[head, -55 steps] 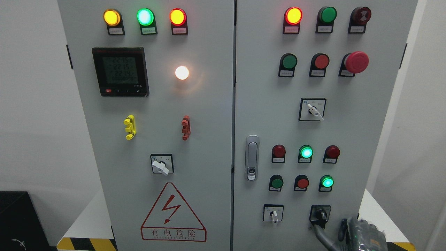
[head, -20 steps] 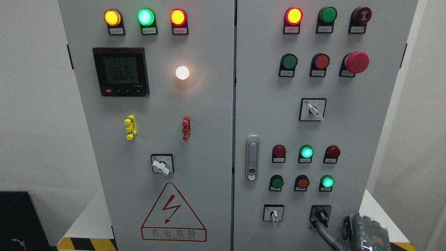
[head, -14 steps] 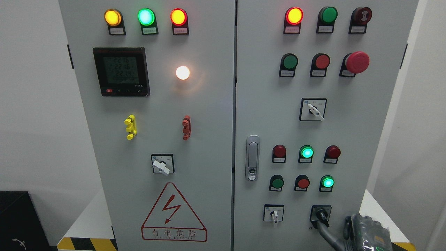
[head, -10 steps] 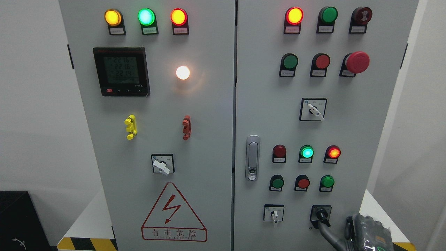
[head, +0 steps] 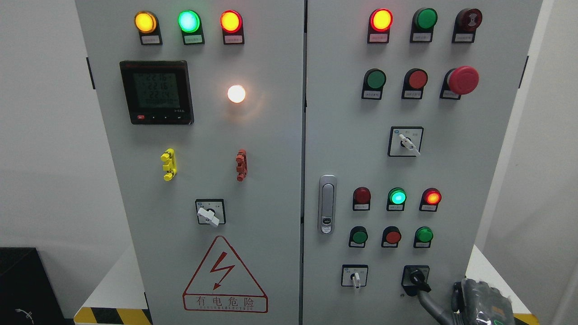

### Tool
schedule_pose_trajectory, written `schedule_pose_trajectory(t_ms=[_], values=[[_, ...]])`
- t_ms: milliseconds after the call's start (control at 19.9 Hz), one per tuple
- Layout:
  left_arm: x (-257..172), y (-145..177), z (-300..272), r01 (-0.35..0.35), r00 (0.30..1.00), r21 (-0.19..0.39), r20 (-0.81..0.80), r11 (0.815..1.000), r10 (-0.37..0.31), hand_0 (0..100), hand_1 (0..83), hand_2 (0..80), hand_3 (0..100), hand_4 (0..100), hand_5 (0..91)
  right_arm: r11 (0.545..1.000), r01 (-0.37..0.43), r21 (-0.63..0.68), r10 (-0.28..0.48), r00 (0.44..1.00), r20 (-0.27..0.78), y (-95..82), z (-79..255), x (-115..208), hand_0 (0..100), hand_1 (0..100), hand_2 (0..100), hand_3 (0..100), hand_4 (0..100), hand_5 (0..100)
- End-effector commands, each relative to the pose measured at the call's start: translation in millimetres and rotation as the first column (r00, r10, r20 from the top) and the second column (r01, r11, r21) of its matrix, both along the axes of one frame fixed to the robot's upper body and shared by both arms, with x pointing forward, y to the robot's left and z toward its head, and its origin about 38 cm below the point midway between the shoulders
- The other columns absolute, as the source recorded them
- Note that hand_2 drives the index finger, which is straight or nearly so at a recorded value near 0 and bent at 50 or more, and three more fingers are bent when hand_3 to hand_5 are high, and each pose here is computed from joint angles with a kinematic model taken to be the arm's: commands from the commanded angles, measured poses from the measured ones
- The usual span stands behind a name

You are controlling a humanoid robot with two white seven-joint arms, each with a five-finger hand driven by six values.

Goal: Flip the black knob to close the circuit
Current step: 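Twist the black knob with the right hand to its other position, then open the right hand fingers to release the black knob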

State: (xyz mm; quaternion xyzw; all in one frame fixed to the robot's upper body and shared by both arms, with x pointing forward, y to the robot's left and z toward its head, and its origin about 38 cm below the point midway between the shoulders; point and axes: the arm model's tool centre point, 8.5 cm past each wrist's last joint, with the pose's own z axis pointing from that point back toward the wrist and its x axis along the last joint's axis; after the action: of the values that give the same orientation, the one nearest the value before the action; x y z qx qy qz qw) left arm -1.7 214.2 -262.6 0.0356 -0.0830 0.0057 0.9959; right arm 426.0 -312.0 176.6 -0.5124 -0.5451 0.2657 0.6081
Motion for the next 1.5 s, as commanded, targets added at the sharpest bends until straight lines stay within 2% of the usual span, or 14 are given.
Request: schedule_pose_trajectory(t_ms=[0,953,1103,1455], values=[[-6.9,-0.7,0.3,0.043,0.999,-0.001,-0.020,0.999,-0.043,0,0.0,0.0,0,0,0.0,1.000,0.001,0.007,-0.001,1.000,0.014,-2.9,3.5,-0.3,0,13,78,95,78,78],[-6.9,-0.7,0.3,0.043,0.999,-0.001,-0.020,0.999,-0.043,0,0.0,0.0,0,0,0.0,1.000,-0.022,0.016,0.021,0.999,0.030,4.9,6.5,-1.9,0,13,78,95,77,78],[-7.1,-0.7,0.3,0.043,0.999,-0.001,-0.022,0.999,-0.043,0,0.0,0.0,0,0,0.0,0.999,-0.047,0.008,0.047,0.999,0.024,15.0,4.7,-0.7,0,13,78,95,77,78],[-6.9,-0.7,0.3,0.043,0.999,-0.001,-0.020,0.999,-0.043,0,0.0,0.0,0,0,0.0,0.997,-0.071,0.000,0.071,0.997,0.019,23.7,2.8,-0.8,0,13,78,95,77,78]])
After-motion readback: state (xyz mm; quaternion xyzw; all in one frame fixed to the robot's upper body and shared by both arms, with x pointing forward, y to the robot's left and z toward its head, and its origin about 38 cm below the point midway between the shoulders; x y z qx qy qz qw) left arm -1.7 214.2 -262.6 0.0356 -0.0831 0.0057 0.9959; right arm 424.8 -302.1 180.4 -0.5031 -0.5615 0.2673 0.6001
